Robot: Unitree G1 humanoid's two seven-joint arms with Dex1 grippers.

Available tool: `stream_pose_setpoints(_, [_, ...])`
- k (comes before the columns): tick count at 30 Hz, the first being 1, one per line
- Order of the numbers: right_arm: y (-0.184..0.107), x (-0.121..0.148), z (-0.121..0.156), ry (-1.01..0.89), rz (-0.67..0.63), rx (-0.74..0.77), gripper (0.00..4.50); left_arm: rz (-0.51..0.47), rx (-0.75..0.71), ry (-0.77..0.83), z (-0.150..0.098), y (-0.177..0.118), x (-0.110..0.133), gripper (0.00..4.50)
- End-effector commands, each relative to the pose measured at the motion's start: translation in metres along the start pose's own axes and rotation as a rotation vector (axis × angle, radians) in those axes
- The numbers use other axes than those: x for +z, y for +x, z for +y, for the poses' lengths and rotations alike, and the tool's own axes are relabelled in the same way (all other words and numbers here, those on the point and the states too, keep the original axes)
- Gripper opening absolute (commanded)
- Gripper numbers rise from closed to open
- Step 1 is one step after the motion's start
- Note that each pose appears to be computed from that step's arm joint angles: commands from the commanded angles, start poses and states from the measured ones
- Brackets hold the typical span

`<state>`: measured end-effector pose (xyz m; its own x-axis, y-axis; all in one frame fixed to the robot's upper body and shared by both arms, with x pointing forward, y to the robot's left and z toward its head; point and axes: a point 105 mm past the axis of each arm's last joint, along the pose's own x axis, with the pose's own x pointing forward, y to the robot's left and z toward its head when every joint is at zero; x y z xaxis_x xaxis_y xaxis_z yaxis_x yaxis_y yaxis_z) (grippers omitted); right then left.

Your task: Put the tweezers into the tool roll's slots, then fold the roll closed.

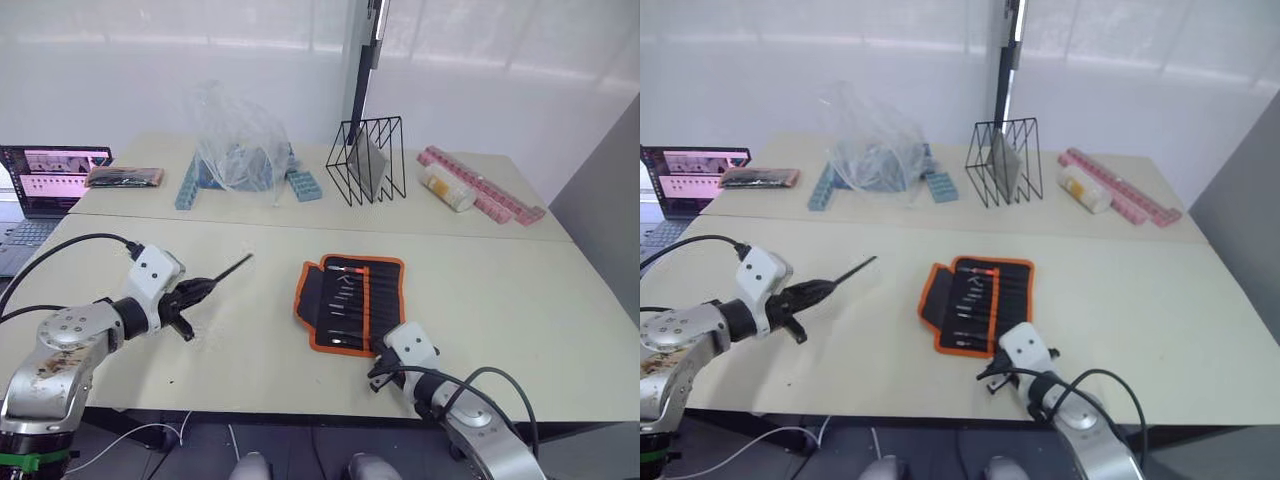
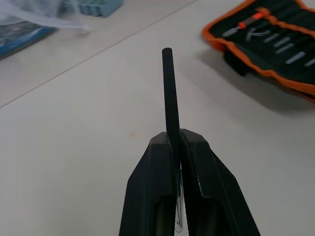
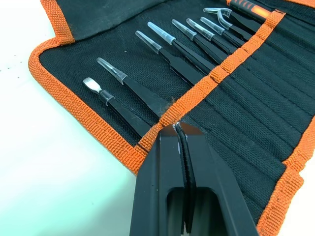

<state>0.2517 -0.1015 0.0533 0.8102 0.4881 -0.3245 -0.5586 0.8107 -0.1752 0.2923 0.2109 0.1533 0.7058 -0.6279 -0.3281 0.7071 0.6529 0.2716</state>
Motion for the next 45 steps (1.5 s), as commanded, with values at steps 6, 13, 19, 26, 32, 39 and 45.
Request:
stream_pose_setpoints(6, [-0.001, -0.045, 0.004, 0.063, 0.190, -0.009, 0.00, -0.029, -0.407, 0.209, -0.044, 0.044, 0.032, 0.05])
stream_pose_setpoints(13, [-0.006, -0.047, 0.002, 0.081, 0.191, -0.052, 0.00, 0.134, -0.575, 0.378, -0.052, 0.069, 0.033, 0.05])
stream_pose_setpoints(19, [-0.006, -0.046, 0.004, 0.094, 0.189, -0.068, 0.00, 0.230, -0.631, 0.515, -0.057, 0.104, 0.041, 0.05])
stream_pose_setpoints(26, [-0.007, -0.047, 0.007, 0.106, 0.190, -0.083, 0.00, 0.245, -0.712, 0.610, -0.069, 0.122, 0.046, 0.05])
stream_pose_setpoints(32, [-0.010, -0.048, 0.007, 0.115, 0.193, -0.095, 0.00, 0.252, -0.731, 0.644, -0.075, 0.131, 0.045, 0.05])
stream_pose_setpoints(39, [-0.009, -0.048, 0.007, 0.118, 0.194, -0.099, 0.00, 0.218, -0.758, 0.670, -0.088, 0.135, 0.053, 0.05])
stream_pose_setpoints(45, [-0.008, -0.046, 0.007, 0.120, 0.190, -0.101, 0.00, 0.212, -0.733, 0.680, -0.089, 0.145, 0.063, 0.05])
